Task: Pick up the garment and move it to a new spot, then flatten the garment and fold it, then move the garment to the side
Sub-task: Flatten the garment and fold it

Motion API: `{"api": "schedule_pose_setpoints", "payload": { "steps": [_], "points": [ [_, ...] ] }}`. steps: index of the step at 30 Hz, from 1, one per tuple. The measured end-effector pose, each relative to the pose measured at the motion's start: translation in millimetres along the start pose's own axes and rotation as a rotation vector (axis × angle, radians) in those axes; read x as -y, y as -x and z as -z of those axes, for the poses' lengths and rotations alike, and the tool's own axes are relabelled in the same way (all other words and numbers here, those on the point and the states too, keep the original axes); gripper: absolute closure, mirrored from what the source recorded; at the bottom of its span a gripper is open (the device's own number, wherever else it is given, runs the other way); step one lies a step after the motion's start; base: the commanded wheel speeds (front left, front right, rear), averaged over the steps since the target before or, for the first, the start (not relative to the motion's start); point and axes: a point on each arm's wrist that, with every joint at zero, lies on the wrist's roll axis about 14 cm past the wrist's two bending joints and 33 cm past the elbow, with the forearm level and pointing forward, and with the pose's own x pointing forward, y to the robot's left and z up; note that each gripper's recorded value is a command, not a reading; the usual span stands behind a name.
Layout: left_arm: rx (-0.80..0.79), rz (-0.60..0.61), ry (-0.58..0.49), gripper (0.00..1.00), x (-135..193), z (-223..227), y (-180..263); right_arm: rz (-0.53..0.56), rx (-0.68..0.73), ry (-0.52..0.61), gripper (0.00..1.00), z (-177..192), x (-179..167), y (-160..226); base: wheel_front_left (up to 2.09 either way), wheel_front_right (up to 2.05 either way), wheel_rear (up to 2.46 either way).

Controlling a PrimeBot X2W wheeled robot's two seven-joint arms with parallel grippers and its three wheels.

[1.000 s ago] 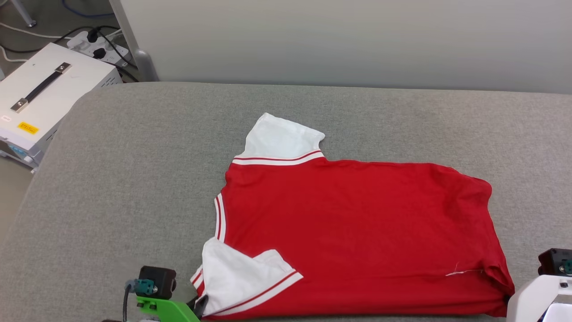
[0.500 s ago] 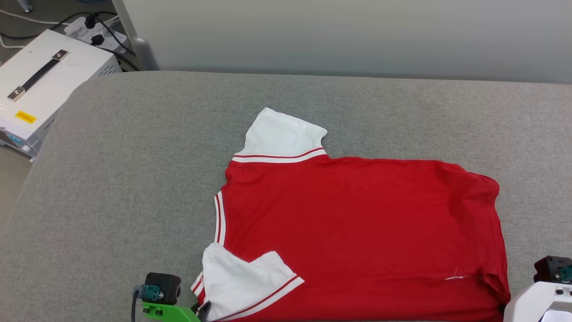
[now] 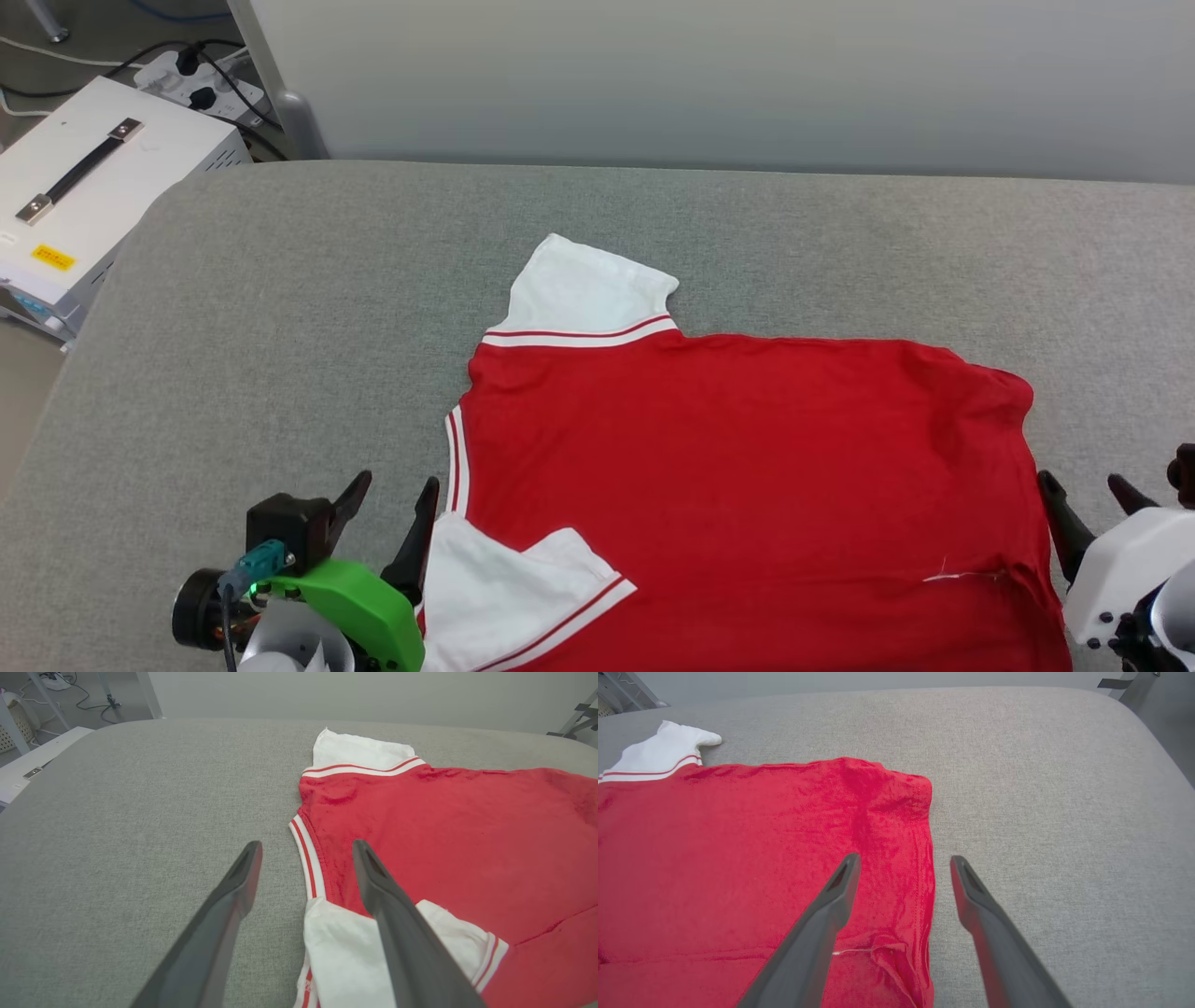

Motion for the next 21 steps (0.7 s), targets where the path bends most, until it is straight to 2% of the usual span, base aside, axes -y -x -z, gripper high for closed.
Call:
{"api": "schedule_pose_setpoints", "payload": {
  "steps": [4, 7, 14, 21],
  "points": [
    [0.141, 0.029, 0.014, 0.00, 8.6, -25.4, -3.6, -0.026, 0.180, 0.004, 0.00, -34.6, -6.7, 3.9, 0.00, 0.00, 0.00],
    [0.215, 0.021, 0.024, 0.00, 6.6, -41.1, -4.4, -0.045, 0.267, 0.022, 0.00, -47.3, -10.1, 8.5, 0.00, 0.00, 0.00],
    [0.338, 0.024, 0.030, 0.00, 5.6, -73.3, -7.0, -0.066, 0.351, 0.017, 0.00, -52.9, -14.2, 12.9, 0.00, 0.00, 0.00],
    [0.351, 0.093, -0.023, 0.00, 11.7, -80.6, -26.8, -0.064, 0.382, 0.019, 0.00, -55.6, -15.0, 7.1, 0.00, 0.00, 0.00]
  ]
}}
